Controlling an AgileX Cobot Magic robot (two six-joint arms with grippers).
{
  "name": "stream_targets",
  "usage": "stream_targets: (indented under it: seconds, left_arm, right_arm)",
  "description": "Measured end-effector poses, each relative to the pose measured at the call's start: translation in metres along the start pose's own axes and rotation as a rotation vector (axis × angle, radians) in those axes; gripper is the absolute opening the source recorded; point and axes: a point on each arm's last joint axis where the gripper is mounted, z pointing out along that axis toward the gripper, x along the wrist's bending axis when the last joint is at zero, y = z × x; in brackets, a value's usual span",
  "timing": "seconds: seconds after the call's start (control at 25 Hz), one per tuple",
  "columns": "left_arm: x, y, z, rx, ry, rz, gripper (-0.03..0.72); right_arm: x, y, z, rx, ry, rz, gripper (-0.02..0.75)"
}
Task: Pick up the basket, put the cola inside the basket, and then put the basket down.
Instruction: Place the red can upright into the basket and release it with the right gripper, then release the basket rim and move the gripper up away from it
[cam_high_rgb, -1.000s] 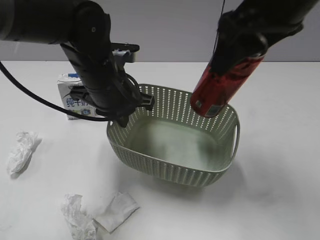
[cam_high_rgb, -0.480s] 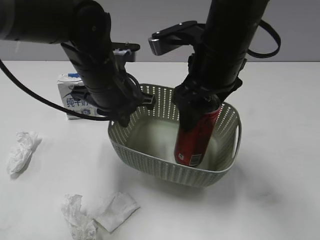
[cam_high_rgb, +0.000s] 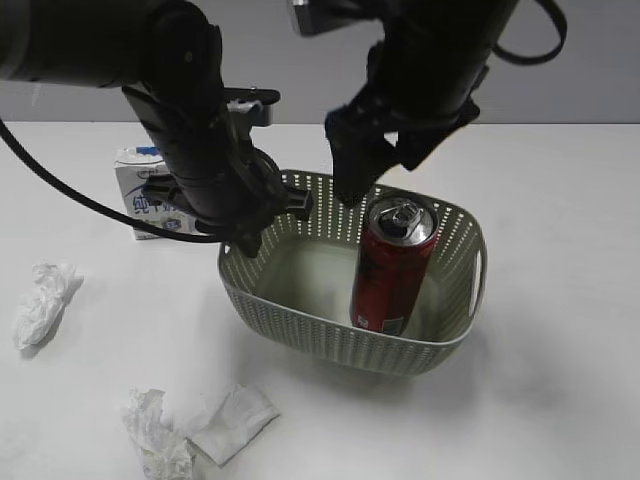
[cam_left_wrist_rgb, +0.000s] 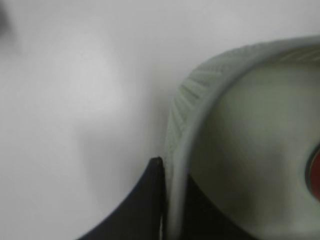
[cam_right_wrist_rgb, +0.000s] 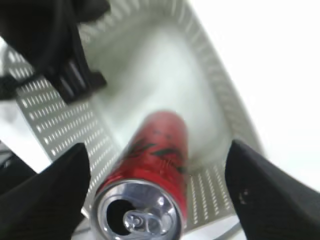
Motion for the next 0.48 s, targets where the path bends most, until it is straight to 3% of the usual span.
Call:
stream_targets:
  seconds: [0.2,0.36,0.48]
  left_arm:
    - [0.0,-0.003,0.0,0.035,-0.003,-0.017,-0.003]
    - [0.004,-0.003,-0.001,0.06,-0.027,-0.065,-0.003]
    - [0.01,-0.001,-0.001,0.07,-0.047,-0.116,-0.003]
  right_arm:
    - [-0.06,0.001,-0.025,-0.077,-0.062,0.149,0.638]
    - [-0.128,-0.021,-0.037,-0.087,-0.13,0.344,0.621]
    - [-0.166,-0.046,-0.046,-0.081,-0.173,0.462,0.607]
